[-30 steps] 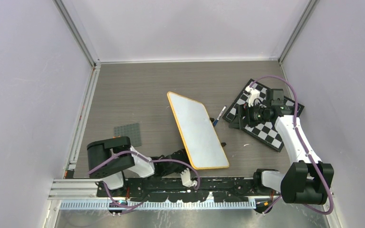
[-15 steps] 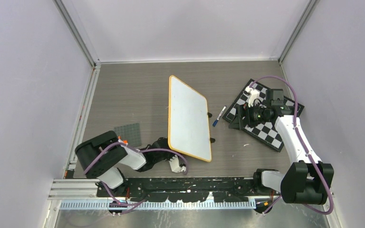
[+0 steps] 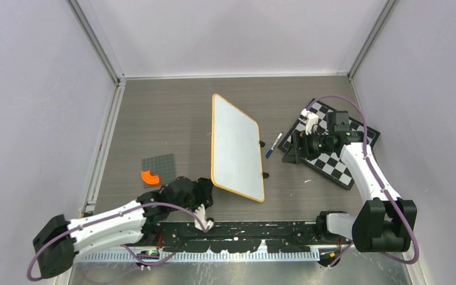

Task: Write a sentence on the whiteboard
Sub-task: Move the whiteboard to the center of the board, then adjust the whiteboard at the center of the board.

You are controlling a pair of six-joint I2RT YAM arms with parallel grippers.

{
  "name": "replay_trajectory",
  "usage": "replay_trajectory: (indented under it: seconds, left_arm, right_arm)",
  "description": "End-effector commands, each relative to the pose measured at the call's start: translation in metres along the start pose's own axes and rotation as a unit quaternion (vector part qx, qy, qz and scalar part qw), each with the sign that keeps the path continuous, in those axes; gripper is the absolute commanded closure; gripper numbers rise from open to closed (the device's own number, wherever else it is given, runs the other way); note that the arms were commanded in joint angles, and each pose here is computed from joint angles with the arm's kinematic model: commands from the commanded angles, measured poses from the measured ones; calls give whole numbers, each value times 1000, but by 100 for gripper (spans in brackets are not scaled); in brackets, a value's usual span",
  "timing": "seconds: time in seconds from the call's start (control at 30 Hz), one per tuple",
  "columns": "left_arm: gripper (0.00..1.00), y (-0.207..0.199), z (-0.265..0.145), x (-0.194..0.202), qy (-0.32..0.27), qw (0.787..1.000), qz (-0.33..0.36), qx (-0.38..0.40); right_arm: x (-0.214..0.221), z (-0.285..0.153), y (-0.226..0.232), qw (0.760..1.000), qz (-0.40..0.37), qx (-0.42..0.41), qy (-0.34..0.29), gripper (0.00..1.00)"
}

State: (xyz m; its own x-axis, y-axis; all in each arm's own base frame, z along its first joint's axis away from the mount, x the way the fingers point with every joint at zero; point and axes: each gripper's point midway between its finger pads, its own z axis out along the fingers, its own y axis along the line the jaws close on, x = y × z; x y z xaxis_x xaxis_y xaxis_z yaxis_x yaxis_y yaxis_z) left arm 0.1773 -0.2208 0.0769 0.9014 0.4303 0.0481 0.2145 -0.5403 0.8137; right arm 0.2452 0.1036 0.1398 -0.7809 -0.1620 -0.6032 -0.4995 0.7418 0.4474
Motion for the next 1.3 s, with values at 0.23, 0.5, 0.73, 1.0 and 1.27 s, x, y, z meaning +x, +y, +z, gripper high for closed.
replay_trajectory:
  seconds: [0.23, 0.5, 0.73, 1.0, 1.27]
  left_arm:
    - [65, -9, -47, 12, 68, 938, -329, 88]
    - [60, 6, -61, 38, 71, 891, -448, 28]
    - [59, 23, -72, 41, 61, 857, -511, -12]
    - [58, 49, -84, 88, 117, 703, -699, -65]
    - [53, 64, -99, 149, 139, 487, -858, -88]
  right_arm:
    - [-11, 3, 6, 1000, -6, -18, -4, 14]
    - [-9, 4, 5, 1000, -6, -16, -1, 14]
    - [-7, 4, 4, 1000, -8, -14, -1, 14]
    - [-2, 8, 7, 999, -35, -18, 17, 17]
    - [28, 17, 15, 985, -132, -26, 110, 27]
